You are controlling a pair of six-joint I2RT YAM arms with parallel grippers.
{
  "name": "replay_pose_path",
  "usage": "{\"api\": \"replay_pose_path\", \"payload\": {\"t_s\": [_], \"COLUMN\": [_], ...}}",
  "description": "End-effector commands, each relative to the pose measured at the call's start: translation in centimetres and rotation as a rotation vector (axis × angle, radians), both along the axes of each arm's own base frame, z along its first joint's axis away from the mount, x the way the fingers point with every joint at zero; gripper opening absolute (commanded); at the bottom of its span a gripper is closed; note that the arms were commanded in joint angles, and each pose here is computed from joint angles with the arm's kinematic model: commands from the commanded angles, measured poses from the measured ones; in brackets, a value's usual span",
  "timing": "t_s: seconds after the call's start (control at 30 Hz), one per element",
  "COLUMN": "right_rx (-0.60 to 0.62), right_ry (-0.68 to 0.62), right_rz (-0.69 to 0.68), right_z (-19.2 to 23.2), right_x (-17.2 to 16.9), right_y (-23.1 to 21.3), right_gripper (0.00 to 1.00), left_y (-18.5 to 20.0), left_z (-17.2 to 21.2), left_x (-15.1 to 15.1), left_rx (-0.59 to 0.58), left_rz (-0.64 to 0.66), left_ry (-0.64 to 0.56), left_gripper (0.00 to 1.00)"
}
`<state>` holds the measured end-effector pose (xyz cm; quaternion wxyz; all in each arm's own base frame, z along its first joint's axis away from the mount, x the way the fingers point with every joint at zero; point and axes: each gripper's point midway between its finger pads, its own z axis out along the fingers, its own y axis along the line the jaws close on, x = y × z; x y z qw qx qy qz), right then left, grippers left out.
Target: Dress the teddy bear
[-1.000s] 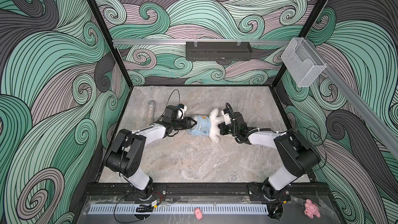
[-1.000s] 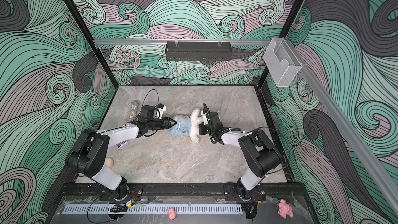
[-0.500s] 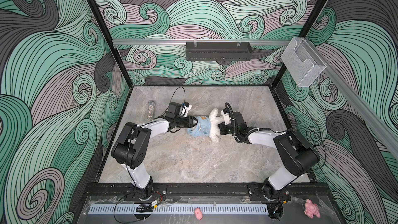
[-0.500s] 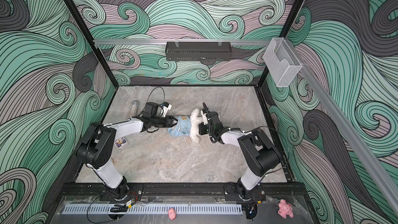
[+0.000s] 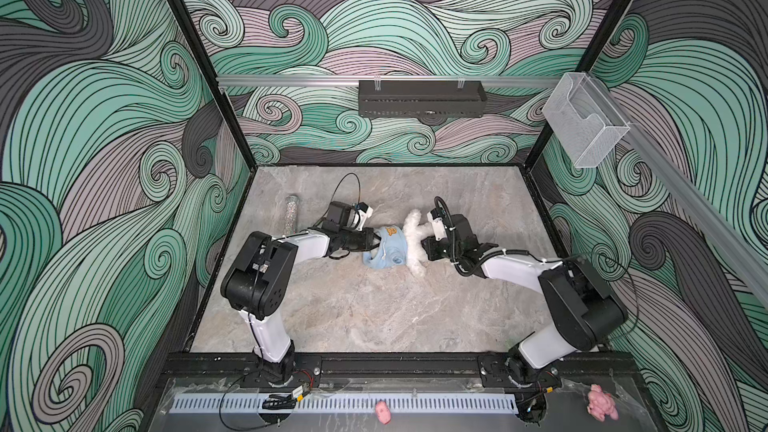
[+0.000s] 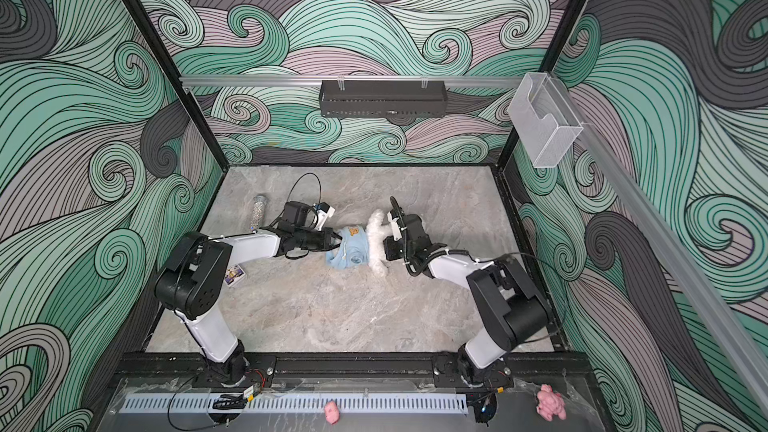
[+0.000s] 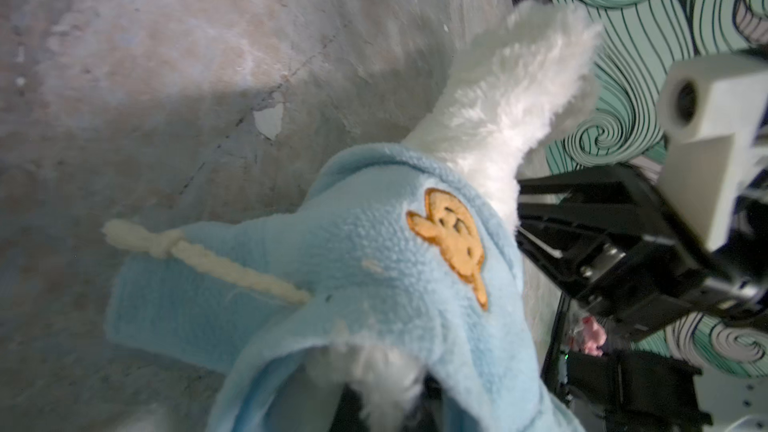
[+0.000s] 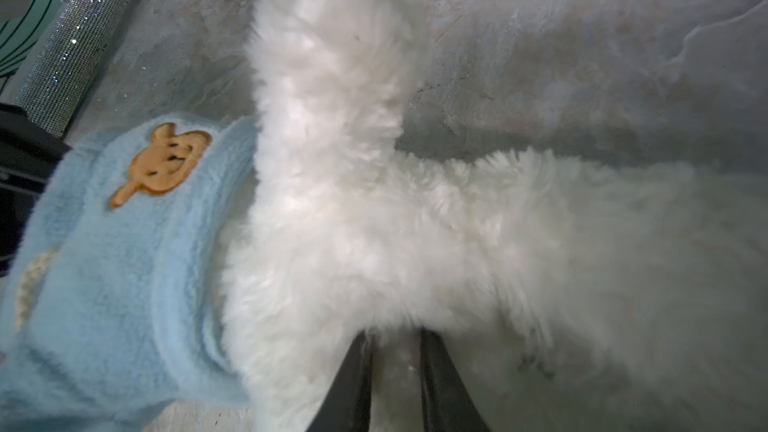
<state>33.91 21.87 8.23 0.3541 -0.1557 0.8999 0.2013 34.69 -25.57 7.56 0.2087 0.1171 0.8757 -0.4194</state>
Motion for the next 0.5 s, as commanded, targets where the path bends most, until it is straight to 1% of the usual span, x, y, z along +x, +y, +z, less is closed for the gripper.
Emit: {"api": "replay_pose_path", "payload": {"t_s": [0.0, 0.07, 0.1, 0.2, 0.27, 0.47], "right_rx": [-0.041, 0.013, 0.019, -0.020, -0.058, -0.164], "right_ry": [-0.039, -0.063, -0.071, -0.079, -0.071, -0.070], "right_rz": [0.086, 0.151, 0.171, 0.172, 0.146, 0.106], "right_z": [2.5, 4.2, 4.8, 5.8, 5.7, 4.8], "right_x": [-2.4, -3.9, -4.4, -4.5, -3.8, -2.1], "right_y": [0.3, 2.4, 3.1, 4.3, 4.2, 3.7], "right_gripper": [0.32, 0.37, 0.38, 0.40, 0.40, 0.37], "left_y": [-0.7, -1.1, -1.3, -1.6, -1.8, -2.2], "left_z": [1.7, 2.7, 3.0, 3.9, 4.1, 4.0], "left_x": [-0.8, -1.0, -1.3, -1.6, -1.8, -2.3], "left_rx": [-0.008, 0.000, 0.013, 0.064, 0.091, 0.143], "left_rz": [-0.041, -0.056, -0.065, -0.086, -0.097, -0.119], "left_ry": [-0.112, -0.212, -0.254, -0.373, -0.409, -0.443], "left_gripper": [0.00, 0.00, 0.00, 0.00, 0.00, 0.00]}}
